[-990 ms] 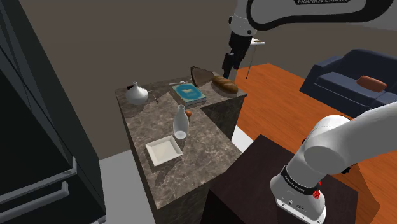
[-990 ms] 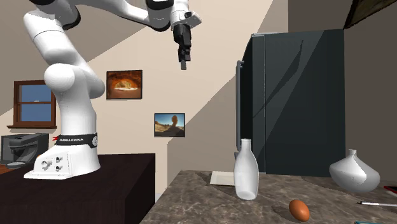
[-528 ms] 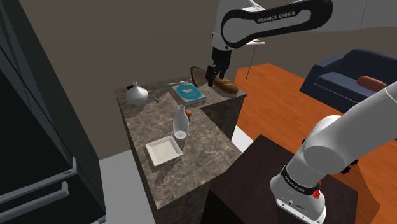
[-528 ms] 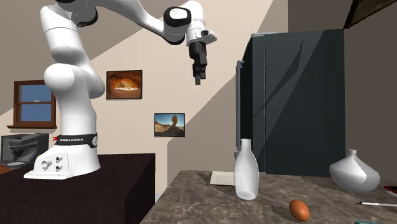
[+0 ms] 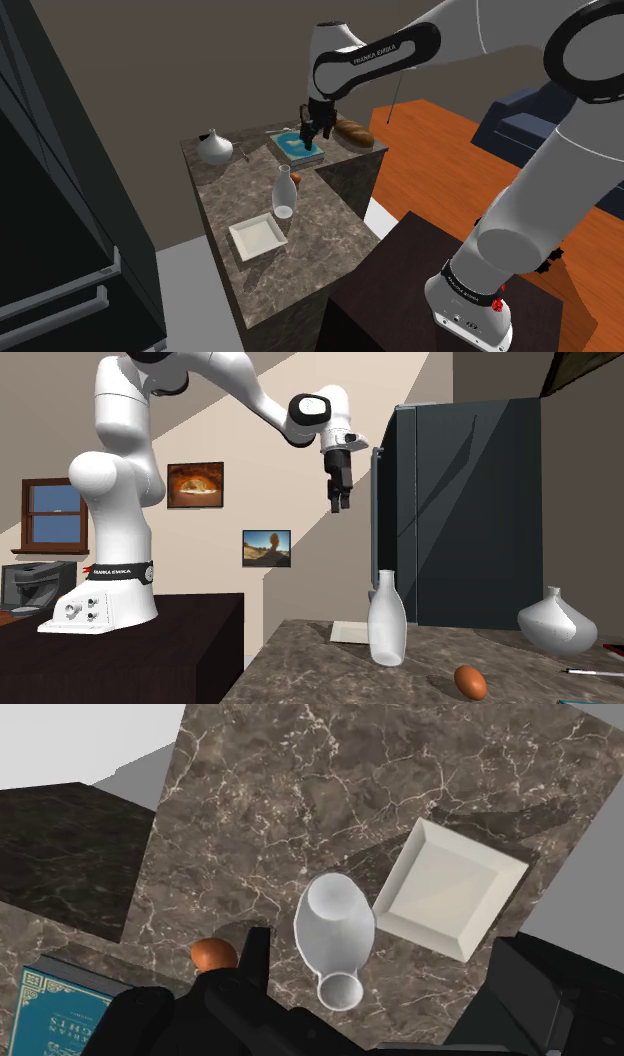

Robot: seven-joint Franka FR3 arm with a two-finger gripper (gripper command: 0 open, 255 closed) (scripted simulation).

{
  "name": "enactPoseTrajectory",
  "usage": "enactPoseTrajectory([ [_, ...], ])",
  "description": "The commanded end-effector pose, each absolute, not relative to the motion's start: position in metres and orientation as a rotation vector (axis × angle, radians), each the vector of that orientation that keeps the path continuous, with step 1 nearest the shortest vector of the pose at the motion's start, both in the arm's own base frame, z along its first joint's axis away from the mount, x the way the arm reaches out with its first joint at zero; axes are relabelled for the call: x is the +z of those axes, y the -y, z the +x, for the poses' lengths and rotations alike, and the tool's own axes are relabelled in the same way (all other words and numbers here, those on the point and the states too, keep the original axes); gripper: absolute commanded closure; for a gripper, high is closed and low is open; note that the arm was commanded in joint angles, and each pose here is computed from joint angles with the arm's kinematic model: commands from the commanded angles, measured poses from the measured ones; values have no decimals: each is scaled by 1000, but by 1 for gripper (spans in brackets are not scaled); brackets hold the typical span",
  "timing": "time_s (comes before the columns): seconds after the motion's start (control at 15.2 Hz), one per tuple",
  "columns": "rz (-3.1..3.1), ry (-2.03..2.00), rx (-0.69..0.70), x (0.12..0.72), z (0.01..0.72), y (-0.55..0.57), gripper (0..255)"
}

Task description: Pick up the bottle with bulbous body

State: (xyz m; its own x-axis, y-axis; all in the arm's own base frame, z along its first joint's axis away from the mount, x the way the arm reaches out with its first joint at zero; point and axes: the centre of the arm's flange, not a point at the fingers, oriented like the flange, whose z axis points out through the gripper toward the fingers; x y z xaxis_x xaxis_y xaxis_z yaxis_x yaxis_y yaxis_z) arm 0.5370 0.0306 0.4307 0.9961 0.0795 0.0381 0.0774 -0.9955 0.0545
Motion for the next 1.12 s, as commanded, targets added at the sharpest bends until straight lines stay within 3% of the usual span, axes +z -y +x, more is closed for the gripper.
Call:
enactPoseTrajectory([
  [0.0, 3092, -106, 50, 413, 558, -32, 0],
  [1.06, 3135, 5, -51, 259, 692, -39, 0],
])
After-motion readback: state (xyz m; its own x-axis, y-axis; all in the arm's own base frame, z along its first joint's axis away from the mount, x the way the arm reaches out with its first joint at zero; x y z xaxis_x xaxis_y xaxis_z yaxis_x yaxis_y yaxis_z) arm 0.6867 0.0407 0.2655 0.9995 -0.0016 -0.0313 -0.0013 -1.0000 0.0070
